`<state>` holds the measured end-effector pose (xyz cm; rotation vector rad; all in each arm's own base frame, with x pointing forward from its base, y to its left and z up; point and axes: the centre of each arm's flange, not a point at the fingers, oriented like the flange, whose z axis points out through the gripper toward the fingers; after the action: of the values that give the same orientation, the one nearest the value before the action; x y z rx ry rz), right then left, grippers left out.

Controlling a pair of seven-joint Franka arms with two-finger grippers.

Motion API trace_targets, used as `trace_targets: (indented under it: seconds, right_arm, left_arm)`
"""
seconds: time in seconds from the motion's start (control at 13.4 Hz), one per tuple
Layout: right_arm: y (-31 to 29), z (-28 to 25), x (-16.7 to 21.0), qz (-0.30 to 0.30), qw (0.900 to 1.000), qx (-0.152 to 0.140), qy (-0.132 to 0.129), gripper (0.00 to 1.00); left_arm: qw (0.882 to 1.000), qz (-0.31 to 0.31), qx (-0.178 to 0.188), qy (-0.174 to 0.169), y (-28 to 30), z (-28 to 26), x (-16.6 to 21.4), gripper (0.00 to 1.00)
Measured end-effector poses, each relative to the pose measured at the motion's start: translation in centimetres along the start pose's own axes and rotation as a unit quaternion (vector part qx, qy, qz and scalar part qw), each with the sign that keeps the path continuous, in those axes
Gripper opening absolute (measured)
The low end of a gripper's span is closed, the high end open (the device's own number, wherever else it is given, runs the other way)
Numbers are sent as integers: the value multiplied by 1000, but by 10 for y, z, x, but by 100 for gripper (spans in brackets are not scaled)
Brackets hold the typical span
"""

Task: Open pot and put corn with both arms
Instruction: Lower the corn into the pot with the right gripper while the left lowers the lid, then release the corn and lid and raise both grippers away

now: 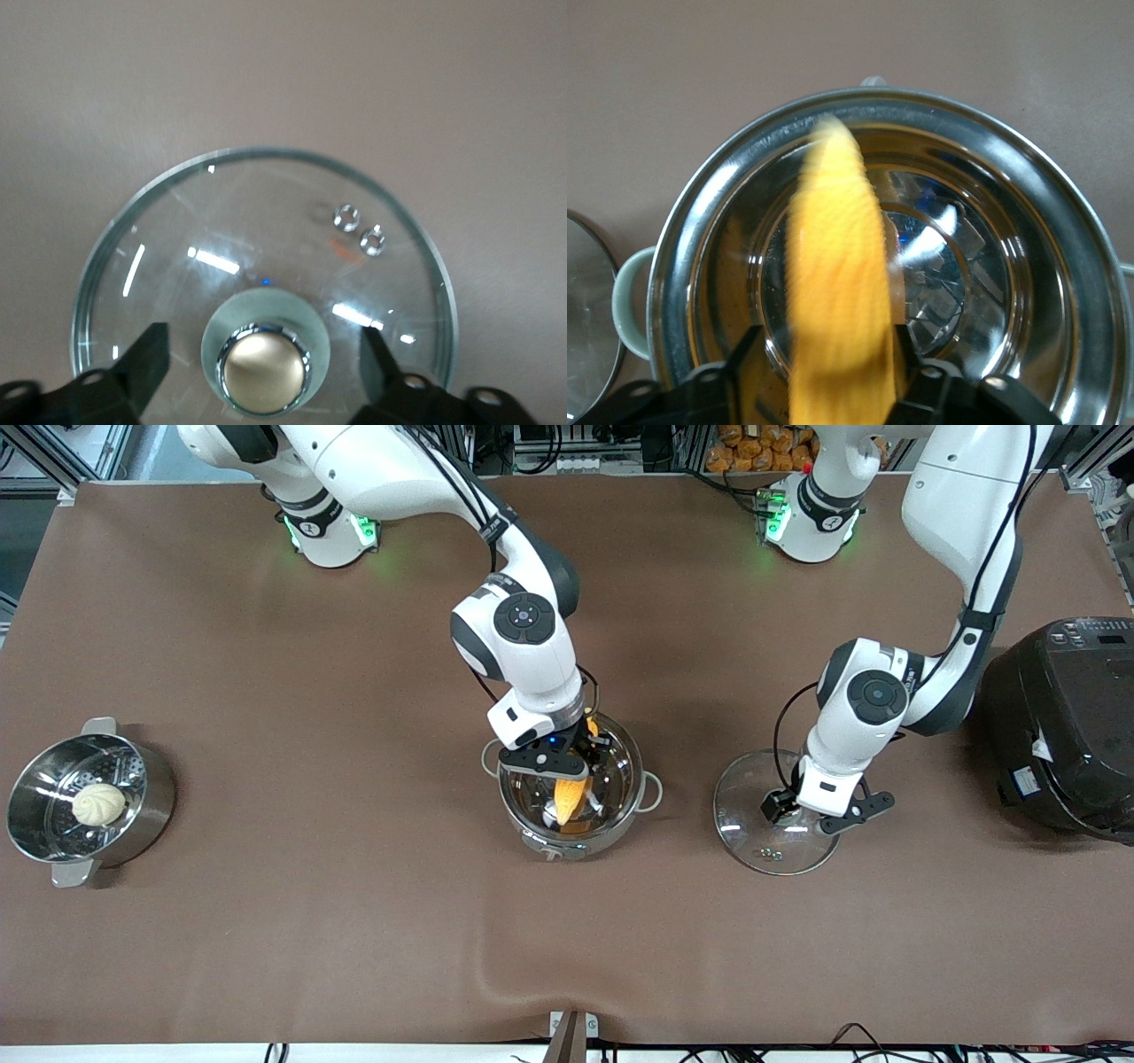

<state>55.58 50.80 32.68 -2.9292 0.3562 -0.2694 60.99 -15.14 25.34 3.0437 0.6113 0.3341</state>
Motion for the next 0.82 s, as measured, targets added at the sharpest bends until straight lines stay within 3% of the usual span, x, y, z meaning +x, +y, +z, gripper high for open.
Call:
trace_targets:
  seconds: [0.15, 0.22, 0.45, 0.67, 0.82]
  right_arm:
    - [5, -8, 16, 9, 1000, 1, 5, 95]
    - [11, -14, 25, 9, 1000, -8, 2, 100]
    - [47, -68, 68, -26, 998, -54, -21, 100]
    - [97, -152, 117, -12, 998, -66, -10, 100]
    - [139, -199, 145, -38, 996, -77, -11, 100]
  left_arm:
    - [1000, -1, -6, 29, -5, -38, 22, 100]
    - [999, 7, -1, 36, -7, -60, 30, 100]
    - [998, 41, 39, 28, -16, -131, 46, 100]
    - [995, 81, 59, -6, -22, -196, 55, 100]
    - [989, 129, 63, -25, -31, -239, 55, 100]
